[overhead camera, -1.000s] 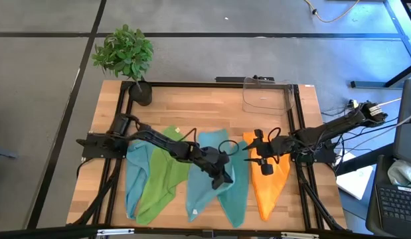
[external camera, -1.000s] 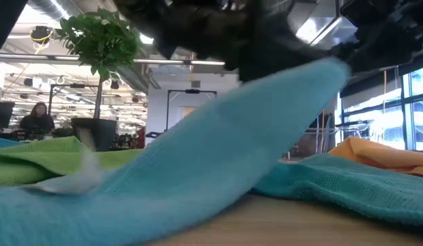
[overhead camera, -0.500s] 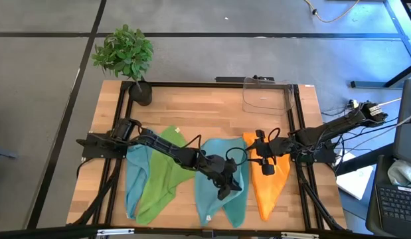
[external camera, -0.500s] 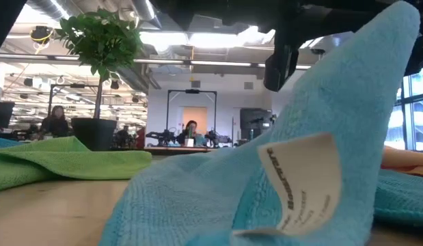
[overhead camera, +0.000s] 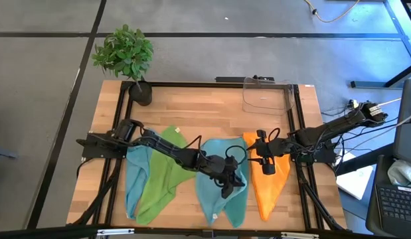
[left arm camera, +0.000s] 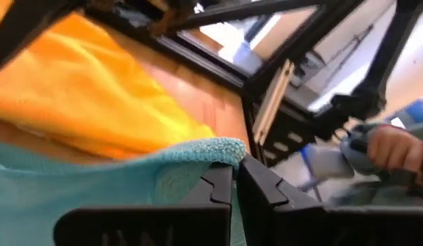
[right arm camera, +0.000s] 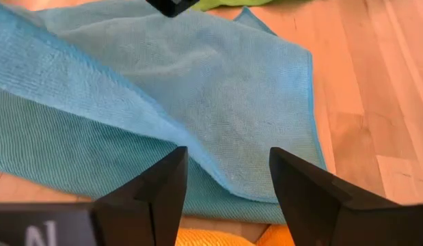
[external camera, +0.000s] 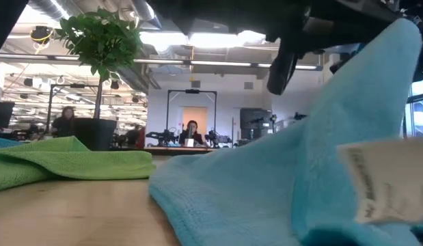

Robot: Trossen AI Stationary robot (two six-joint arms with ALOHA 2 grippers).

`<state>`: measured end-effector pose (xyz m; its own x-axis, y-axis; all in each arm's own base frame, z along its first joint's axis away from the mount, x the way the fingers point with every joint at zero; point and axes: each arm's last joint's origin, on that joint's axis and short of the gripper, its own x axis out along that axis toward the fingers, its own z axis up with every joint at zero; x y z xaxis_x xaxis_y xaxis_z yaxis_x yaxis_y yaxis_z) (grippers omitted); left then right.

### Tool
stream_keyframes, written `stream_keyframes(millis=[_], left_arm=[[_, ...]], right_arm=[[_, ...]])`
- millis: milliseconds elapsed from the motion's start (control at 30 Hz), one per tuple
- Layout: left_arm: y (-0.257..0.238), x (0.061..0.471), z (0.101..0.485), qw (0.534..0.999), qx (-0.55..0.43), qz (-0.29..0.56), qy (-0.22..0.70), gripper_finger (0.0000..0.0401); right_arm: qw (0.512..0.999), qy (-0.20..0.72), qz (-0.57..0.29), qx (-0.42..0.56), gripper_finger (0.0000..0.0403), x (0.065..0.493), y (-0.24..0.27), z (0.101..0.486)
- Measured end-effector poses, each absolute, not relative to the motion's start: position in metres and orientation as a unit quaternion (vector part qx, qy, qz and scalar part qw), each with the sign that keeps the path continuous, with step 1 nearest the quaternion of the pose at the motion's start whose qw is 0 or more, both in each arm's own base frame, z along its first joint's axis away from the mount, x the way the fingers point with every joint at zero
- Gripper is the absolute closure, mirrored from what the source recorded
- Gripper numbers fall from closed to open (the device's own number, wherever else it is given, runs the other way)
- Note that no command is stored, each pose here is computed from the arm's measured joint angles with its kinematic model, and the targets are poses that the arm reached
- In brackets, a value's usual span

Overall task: Fold microfiber towels
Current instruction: Fold the right light blue microfiber towel

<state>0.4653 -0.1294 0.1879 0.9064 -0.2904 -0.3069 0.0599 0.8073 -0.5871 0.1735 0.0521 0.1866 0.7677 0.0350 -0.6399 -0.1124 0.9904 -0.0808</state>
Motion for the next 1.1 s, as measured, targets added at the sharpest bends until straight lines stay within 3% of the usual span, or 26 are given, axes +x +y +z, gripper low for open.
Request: stream_keyframes(millis=[333,533,700,800,933,1100], left_arm=[[-0.128,0.473,0.174,0.931,-0.298,-0.122,0.173,0.0332],[-0.108,0.467,0.214,0.934,-0.275,-0.163,0.161,0.0314],[-0.099,0.458,0.208,0.923,-0.255,-0.137,0.252,0.0316],[-0.086,0.434,0.218,0.905,-0.220,-0.066,0.359,0.0316],[-0.070,0.390,0.212,0.844,-0.112,0.122,0.510,0.0317],[-0.063,0.374,0.205,0.809,-0.090,0.180,0.552,0.0315]], right_arm=[[0.937,0.341,0.038,-0.060,0.0194,0.173,0.052,0.186],[0.937,0.342,0.041,-0.057,0.0194,0.173,0.052,0.186],[0.937,0.343,0.045,-0.056,0.0194,0.173,0.052,0.186],[0.939,0.337,0.044,-0.042,0.0194,0.174,0.053,0.187],[0.941,0.331,0.052,-0.036,0.0194,0.175,0.054,0.188],[0.943,0.326,0.052,-0.034,0.0194,0.176,0.055,0.189]])
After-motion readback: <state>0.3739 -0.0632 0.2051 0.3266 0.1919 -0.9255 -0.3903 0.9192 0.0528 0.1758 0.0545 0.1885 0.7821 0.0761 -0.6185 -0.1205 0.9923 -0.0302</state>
